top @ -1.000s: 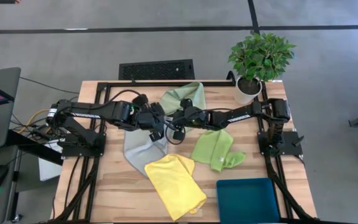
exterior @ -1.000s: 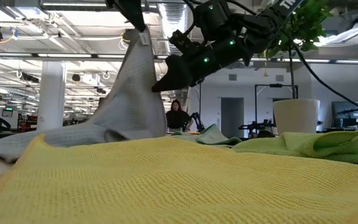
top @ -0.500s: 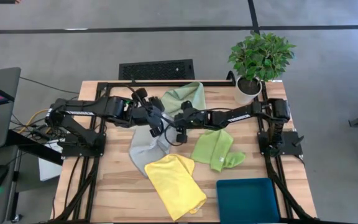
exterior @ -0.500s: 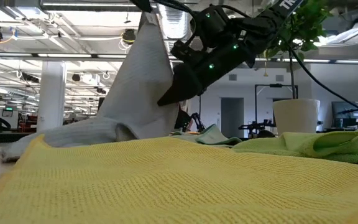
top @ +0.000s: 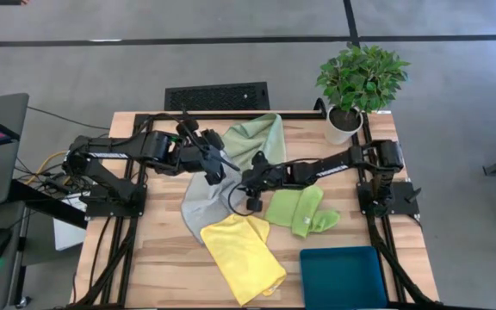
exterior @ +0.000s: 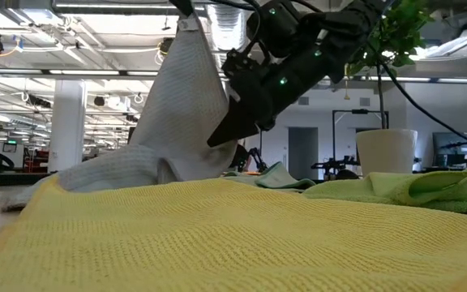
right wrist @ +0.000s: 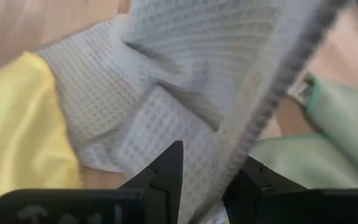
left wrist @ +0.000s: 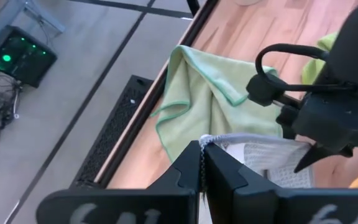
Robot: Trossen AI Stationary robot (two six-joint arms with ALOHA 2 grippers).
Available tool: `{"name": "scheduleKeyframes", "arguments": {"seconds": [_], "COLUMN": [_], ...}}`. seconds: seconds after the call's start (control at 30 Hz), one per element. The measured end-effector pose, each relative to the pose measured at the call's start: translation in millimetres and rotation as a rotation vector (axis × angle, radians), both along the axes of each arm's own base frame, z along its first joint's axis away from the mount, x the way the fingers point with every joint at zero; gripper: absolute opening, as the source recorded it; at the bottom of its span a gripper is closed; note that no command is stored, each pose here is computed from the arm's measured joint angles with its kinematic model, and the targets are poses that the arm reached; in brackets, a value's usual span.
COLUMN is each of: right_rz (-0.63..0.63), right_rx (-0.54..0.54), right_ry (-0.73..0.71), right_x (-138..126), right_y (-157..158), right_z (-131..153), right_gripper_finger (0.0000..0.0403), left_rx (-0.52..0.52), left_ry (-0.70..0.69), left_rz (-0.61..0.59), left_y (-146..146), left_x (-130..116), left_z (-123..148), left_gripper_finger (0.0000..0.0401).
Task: Fold microfiber towels
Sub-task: Fold the gray towel
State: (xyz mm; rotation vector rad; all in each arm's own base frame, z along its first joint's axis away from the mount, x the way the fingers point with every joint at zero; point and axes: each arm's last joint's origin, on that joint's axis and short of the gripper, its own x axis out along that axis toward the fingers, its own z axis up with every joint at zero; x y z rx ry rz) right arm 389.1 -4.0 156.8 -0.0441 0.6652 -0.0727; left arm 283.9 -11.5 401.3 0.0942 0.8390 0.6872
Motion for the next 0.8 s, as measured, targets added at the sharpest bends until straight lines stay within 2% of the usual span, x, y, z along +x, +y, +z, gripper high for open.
{"name": "scheduleKeyframes", "arguments": {"seconds": [0.1, 0.53, 0.8], "right_rz": [-0.032, -0.104, -0.123], "right_rx": [0.053, 0.146, 0.166], "right_ry": [0.012, 0.102, 0.154], "right_x": [-1, -7, -11], "right_y": [4, 9, 13], "right_z": [-1, -8, -12], "right_gripper_finger": [0.0117, 0.0117, 0.0117], "left_rx": [0.009, 0.039, 0.078], "left_ry": [0.000, -0.005, -0.016], "left_rz": [0.013, 0.039, 0.072], "left_y": [0, 1, 2], "left_x": [-1, -1, -2], "left_z": [0, 0, 1], "left_gripper_finger": [0.0000, 0.0000, 0.0000]}}
